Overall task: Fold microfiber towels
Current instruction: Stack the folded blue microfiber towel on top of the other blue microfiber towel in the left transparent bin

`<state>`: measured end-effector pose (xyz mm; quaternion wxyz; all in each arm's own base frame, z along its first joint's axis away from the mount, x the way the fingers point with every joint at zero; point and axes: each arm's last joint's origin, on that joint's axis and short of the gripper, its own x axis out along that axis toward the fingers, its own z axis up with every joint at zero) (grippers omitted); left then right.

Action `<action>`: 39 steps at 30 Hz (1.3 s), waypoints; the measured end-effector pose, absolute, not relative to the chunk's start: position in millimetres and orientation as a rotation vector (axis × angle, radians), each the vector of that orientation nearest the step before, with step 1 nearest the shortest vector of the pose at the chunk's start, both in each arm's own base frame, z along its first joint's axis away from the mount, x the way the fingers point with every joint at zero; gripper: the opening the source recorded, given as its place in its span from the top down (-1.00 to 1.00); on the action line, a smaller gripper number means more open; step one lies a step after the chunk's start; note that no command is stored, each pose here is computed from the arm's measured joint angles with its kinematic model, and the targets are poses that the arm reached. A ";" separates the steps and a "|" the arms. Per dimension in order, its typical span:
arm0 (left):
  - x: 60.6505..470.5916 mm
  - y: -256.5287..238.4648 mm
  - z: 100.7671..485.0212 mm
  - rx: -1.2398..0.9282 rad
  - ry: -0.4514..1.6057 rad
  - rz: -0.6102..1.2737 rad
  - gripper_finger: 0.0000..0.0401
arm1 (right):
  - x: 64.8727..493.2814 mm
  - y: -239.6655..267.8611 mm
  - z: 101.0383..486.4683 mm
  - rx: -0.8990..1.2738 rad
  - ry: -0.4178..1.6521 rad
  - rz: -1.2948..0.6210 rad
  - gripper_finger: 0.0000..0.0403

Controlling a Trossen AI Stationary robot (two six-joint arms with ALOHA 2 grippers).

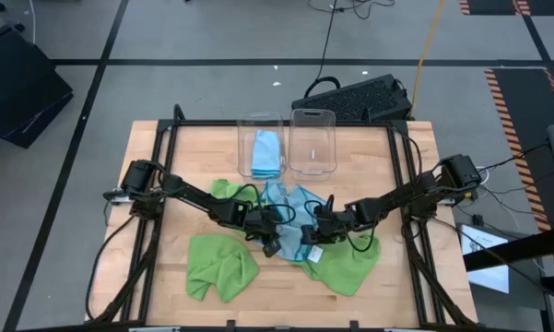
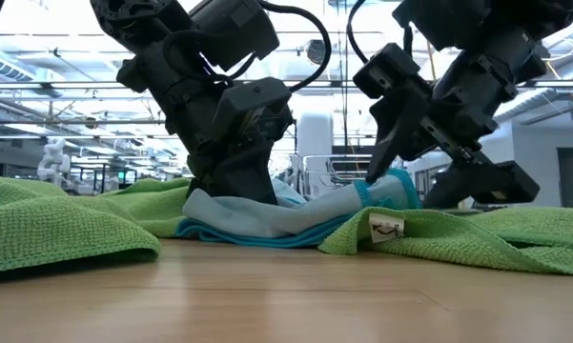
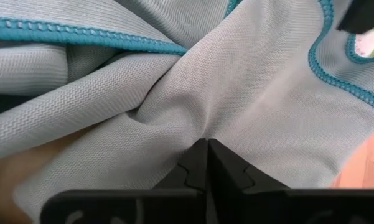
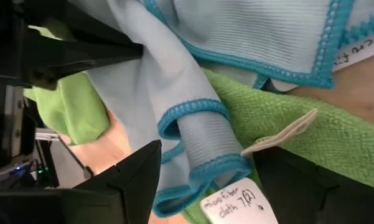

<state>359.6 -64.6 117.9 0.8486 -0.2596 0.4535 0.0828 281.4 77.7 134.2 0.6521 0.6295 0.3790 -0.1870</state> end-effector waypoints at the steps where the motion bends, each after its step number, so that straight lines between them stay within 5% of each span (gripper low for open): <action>1: 359.5 -64.5 117.9 -0.546 0.956 0.176 0.94 | 282.3 79.2 133.3 1.435 0.865 -0.410 -0.24; 20: 359.6 -64.6 117.9 -0.566 0.953 0.189 0.97 | 273.1 99.1 137.5 1.412 1.031 -0.266 -0.24; 39: 360.1 -64.0 118.0 -0.553 0.942 0.205 0.91 | 229.8 122.8 119.5 1.342 1.203 -0.334 -0.24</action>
